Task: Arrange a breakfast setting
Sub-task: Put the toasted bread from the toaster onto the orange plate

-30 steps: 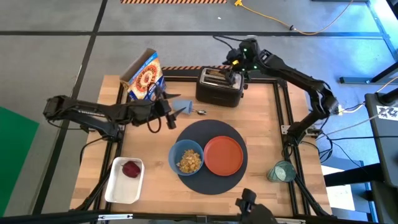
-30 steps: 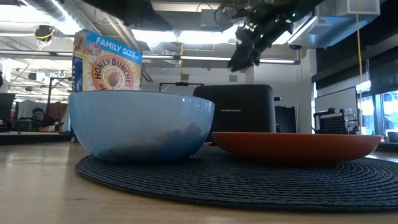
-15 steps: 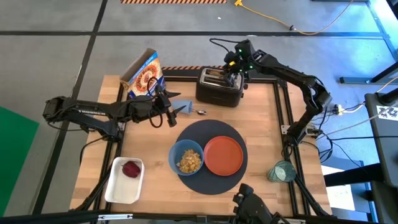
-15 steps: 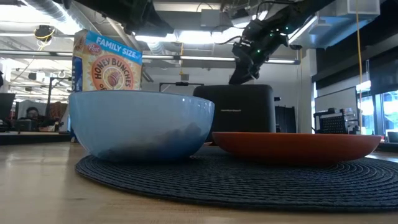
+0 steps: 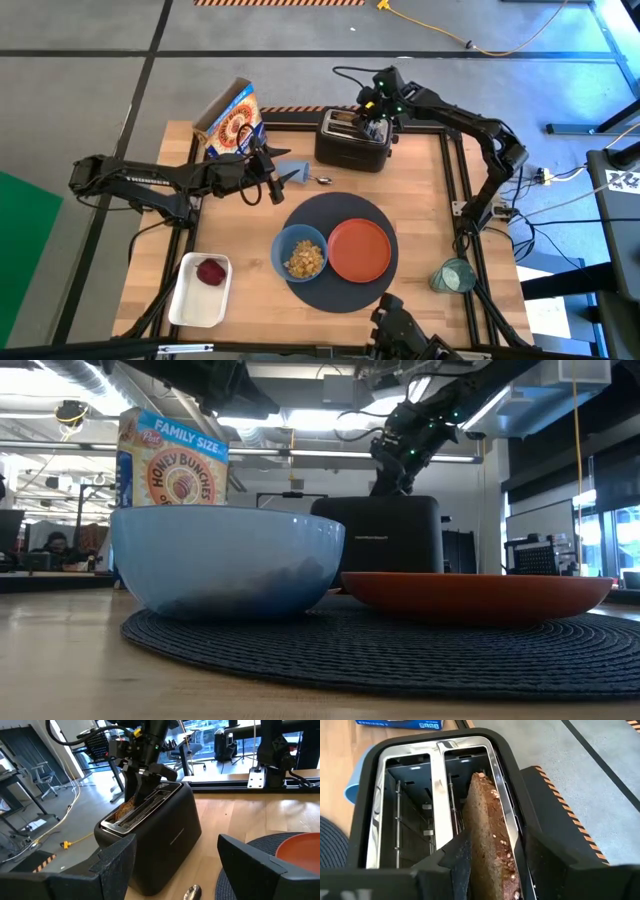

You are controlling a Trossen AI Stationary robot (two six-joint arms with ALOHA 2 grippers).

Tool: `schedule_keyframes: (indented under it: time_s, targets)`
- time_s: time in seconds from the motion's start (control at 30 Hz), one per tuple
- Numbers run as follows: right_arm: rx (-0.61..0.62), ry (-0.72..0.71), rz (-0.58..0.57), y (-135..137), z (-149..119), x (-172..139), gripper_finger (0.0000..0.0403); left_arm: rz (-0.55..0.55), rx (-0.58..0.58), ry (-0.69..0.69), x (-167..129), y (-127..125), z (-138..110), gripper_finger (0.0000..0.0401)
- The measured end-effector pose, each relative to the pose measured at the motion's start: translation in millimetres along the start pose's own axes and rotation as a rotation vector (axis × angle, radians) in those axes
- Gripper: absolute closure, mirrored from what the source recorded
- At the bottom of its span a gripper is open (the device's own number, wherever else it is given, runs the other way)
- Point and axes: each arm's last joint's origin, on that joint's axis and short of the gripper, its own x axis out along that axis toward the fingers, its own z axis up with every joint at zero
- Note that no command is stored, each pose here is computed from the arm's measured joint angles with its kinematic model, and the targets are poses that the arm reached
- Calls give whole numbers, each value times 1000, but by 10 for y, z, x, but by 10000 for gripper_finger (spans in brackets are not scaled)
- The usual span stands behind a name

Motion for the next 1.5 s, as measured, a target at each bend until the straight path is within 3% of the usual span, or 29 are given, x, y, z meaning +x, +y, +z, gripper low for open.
schedule_keyframes:
  time_s: [0.53,1.03,1.5]
  targets:
    - [-23,5,-8,-4,-2,1,357,0,2,0,0,0,0,126]
    - [-18,3,55,22,-12,1,328,14,15,26,0,2,-25,126]
    - [-110,12,75,33,-31,1,293,56,27,57,8,29,-56,126]
